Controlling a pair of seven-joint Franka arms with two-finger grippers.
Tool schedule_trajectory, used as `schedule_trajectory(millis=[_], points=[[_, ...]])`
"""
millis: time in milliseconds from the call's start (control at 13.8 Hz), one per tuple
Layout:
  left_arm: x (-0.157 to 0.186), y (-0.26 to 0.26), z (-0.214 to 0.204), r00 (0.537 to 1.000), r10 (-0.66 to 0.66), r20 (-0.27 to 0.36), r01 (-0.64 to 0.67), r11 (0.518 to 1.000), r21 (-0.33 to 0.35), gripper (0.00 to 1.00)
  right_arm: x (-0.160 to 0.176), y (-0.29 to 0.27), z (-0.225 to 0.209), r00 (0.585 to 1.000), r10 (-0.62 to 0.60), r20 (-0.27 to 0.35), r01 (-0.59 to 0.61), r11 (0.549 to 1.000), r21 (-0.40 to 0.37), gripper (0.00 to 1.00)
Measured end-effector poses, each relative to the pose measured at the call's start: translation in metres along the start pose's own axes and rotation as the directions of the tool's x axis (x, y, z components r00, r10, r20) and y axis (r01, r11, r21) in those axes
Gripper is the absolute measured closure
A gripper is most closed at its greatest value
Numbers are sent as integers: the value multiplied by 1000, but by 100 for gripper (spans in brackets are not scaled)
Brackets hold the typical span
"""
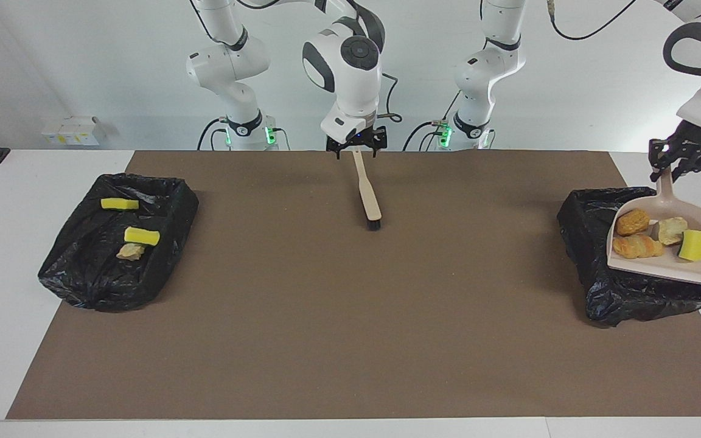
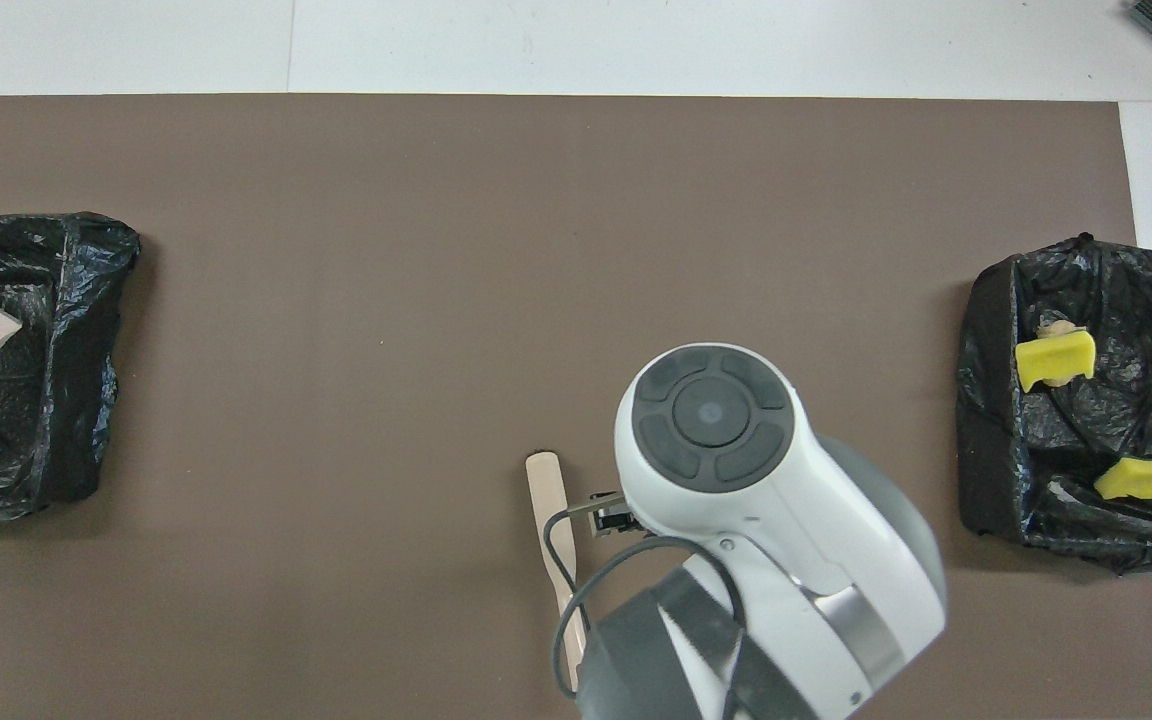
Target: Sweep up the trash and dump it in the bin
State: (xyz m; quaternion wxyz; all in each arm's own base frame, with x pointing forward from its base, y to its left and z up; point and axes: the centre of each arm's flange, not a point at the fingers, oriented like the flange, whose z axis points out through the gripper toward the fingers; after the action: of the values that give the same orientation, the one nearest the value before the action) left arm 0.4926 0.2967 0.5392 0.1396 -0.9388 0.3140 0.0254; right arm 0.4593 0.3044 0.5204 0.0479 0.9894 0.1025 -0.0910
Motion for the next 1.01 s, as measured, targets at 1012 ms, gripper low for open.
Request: schedule_trajectory(millis=[1012], points=[[53, -30, -48, 714, 602, 357, -688, 696, 203, 68, 30, 279, -50, 998, 42, -54, -43, 999, -17, 0]])
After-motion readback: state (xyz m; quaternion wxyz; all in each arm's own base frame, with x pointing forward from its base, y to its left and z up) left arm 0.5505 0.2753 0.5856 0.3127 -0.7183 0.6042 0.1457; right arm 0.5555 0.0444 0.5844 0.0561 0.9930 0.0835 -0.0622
